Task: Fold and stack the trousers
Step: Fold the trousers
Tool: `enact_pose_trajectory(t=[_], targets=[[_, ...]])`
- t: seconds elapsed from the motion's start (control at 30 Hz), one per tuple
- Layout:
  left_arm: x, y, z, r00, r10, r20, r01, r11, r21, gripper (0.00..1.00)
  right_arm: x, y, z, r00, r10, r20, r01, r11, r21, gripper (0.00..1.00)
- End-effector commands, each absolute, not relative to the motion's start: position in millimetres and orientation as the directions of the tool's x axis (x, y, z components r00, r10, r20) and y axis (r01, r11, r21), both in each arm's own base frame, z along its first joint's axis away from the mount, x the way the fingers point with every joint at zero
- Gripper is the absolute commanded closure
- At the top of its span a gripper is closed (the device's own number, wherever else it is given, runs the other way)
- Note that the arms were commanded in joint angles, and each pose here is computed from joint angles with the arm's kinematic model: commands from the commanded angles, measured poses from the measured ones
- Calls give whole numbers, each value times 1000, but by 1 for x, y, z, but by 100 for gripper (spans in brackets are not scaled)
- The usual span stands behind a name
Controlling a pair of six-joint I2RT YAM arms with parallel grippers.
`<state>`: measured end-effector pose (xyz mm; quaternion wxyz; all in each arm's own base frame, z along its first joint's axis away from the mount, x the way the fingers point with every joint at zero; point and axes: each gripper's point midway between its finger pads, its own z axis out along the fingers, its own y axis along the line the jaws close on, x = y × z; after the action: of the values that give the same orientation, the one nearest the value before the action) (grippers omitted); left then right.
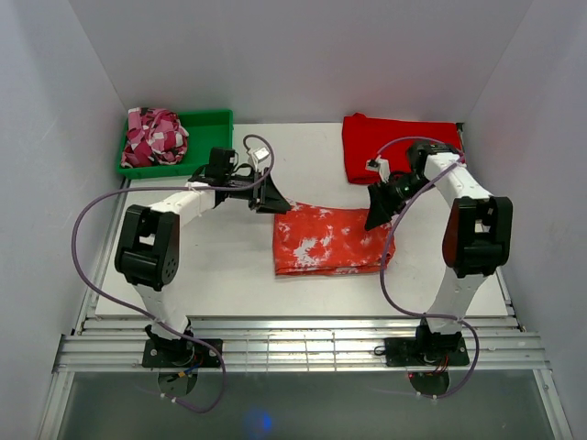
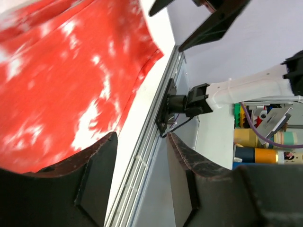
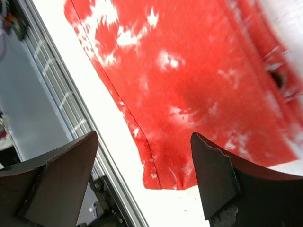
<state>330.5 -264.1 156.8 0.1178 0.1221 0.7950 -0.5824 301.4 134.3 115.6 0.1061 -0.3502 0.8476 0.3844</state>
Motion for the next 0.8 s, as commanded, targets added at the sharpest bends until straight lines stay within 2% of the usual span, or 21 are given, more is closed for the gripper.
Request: enact_pose_trajectory(t=[0.0,0.07,0.13,0.17,0.27,0.4,0.5,0.53,0.57,0.63,0.73,0.77], targets=[[344,-283,175,-935,5,-353,341,272,-900,43,331,138,135,-749,-386,-538,-662,419,621,15],[362,-286,155,-945,-35,-324,301,290,-908,43,346,139,120,-808,-337,-484,-589,421,690,15],[376,-288,138,-956,-69,-286,251,316,-915,43,370,130,121,-830,-269,-488,-557,420,716,16],[387,-288,122,-959,-87,-270,228,329,-916,43,377,130,103,-864,-246,-439,-503,431,749,16],[404,-285,87,-970,-111,-215,163,356,-920,43,387,122,65,-890,-249,-381,-455,466,759,16],[423,-274,69,-964,-88,-250,194,407,-893,42,391,102,31,-915,-249,-317,-403,527,748,20],[431,-262,75,-954,-69,-291,235,427,-873,41,410,93,58,-886,-234,-400,-461,544,701,19],[439,-261,90,-939,-66,-338,281,422,-862,39,415,90,68,-872,-235,-429,-483,552,680,18],[440,-256,97,-938,-63,-341,284,425,-860,38,421,88,88,-844,-242,-479,-525,560,641,17],[445,-253,126,-899,-43,-436,381,416,-826,32,434,78,117,-790,-252,-559,-585,581,565,15],[435,-251,172,-848,-20,-529,482,384,-787,27,439,72,166,-711,-251,-657,-650,592,477,16],[427,-250,177,-849,-17,-528,485,372,-792,27,433,75,187,-683,-249,-686,-672,583,457,18]])
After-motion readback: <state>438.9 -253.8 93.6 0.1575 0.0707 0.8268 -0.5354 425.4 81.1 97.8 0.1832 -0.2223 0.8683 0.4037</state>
